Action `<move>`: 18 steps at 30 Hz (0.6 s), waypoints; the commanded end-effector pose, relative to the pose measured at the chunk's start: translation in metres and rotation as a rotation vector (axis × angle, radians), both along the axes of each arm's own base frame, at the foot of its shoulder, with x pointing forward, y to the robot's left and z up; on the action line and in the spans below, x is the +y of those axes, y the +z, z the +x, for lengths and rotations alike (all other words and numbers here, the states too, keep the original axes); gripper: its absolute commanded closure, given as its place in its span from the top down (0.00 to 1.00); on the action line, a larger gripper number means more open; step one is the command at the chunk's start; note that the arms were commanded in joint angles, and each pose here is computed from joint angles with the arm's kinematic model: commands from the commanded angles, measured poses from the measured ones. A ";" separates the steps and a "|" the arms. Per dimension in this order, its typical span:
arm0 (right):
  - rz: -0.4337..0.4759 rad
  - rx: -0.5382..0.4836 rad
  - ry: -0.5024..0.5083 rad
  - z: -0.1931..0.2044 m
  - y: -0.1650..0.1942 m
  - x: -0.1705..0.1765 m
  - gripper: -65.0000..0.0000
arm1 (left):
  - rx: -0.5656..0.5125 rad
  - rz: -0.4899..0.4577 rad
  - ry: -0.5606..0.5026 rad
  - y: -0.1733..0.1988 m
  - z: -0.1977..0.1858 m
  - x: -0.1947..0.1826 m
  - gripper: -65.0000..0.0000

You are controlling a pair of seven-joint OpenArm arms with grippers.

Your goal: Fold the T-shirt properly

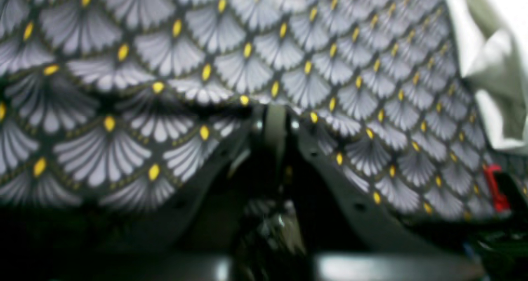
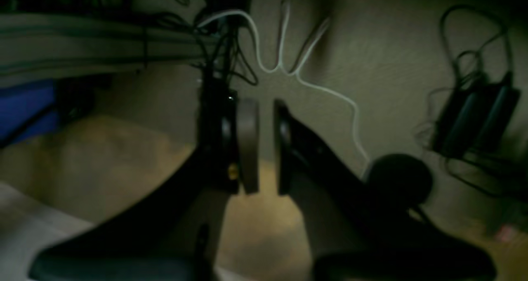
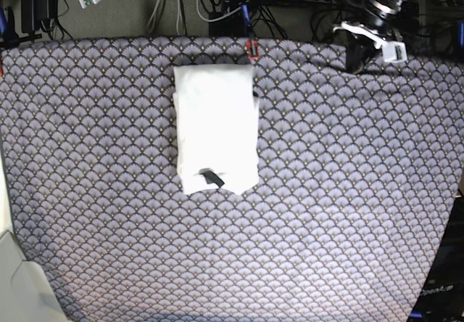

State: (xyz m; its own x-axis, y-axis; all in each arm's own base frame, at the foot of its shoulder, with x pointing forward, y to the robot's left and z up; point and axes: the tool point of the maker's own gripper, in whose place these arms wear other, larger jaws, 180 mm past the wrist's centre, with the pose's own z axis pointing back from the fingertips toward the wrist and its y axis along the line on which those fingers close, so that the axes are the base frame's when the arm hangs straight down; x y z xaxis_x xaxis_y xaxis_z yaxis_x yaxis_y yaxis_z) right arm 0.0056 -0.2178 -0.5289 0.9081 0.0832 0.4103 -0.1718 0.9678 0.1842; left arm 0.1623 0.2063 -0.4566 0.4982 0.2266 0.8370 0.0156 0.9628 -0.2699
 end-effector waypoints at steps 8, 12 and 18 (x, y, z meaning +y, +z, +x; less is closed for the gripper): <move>0.019 -0.030 -0.029 -0.010 0.000 -0.006 0.08 | 0.466 0.097 -0.105 -0.064 -0.098 -0.018 0.01; 0.019 -0.029 -0.027 -0.010 0.000 -0.006 0.08 | 0.404 0.096 -0.123 -0.041 -0.089 -0.025 0.01; 0.019 -0.032 -0.026 -0.009 0.001 -0.006 0.08 | 0.328 0.105 -0.128 -0.009 -0.081 -0.027 0.01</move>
State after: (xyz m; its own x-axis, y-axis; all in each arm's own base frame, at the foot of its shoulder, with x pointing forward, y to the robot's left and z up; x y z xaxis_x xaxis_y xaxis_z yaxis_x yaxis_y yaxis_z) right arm -0.0034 -0.2196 -0.5331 0.9028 0.0503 0.4271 -0.1486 0.9684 0.2002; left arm 0.0607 0.1793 -0.4840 0.8270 0.0543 0.5596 0.0468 0.9852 -0.1648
